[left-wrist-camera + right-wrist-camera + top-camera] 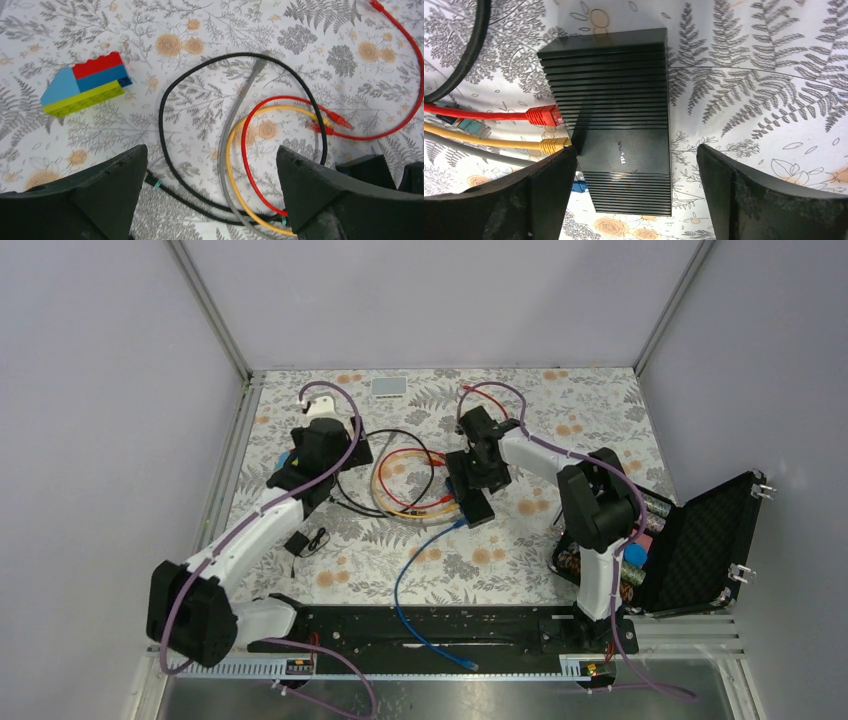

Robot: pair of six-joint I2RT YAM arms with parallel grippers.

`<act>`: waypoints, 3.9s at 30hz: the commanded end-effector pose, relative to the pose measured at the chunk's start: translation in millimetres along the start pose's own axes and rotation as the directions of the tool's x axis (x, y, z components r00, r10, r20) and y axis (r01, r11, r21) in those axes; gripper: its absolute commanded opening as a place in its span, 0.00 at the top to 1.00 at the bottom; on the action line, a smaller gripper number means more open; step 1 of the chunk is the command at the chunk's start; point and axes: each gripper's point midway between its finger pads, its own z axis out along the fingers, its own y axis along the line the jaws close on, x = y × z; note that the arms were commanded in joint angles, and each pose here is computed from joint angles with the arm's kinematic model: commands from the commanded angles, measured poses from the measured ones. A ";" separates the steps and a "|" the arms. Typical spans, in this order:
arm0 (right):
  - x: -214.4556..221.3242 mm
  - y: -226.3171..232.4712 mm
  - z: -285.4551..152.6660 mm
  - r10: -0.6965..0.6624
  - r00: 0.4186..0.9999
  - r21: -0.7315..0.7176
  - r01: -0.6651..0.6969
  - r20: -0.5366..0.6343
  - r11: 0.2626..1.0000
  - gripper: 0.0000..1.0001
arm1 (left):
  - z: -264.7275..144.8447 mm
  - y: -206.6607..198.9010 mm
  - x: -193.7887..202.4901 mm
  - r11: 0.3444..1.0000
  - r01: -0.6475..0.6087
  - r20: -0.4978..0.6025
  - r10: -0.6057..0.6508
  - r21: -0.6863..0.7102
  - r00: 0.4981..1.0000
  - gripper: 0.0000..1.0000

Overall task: Insert the plug into the switch port
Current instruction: Move the switch port to the center of the board.

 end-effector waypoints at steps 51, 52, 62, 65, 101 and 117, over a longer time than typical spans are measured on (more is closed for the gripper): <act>-305.2 -5.6 -29.3 0.570 0.702 -0.565 -0.285 0.427 0.774 0.12 | 350.0 -78.8 -76.3 0.660 0.598 -0.154 -0.603 0.455 0.783 0.18; -307.8 -6.3 -21.5 0.590 0.699 -0.582 -0.301 0.404 0.755 0.13 | 350.4 -78.5 -70.8 0.661 0.607 -0.171 -0.602 0.442 0.780 0.20; -310.4 -19.0 3.3 0.623 0.665 -0.587 -0.329 0.412 0.739 0.13 | 305.9 -92.5 -43.2 0.752 0.551 -0.269 -0.481 0.361 0.834 0.25; -308.3 -18.2 2.7 0.631 0.660 -0.595 -0.332 0.408 0.732 0.13 | 287.7 -82.7 -56.5 0.799 0.501 -0.187 -0.464 0.333 0.866 0.25; -285.2 -58.7 -14.9 0.664 0.600 -0.587 -0.364 0.446 0.723 0.10 | 326.0 -92.1 -34.9 0.555 0.746 -0.288 -0.695 0.368 0.659 0.25; -276.6 -56.1 -10.9 0.693 0.585 -0.639 -0.350 0.421 0.684 0.11 | 283.1 -76.7 -52.4 0.949 0.241 -0.100 -0.224 0.206 0.969 0.13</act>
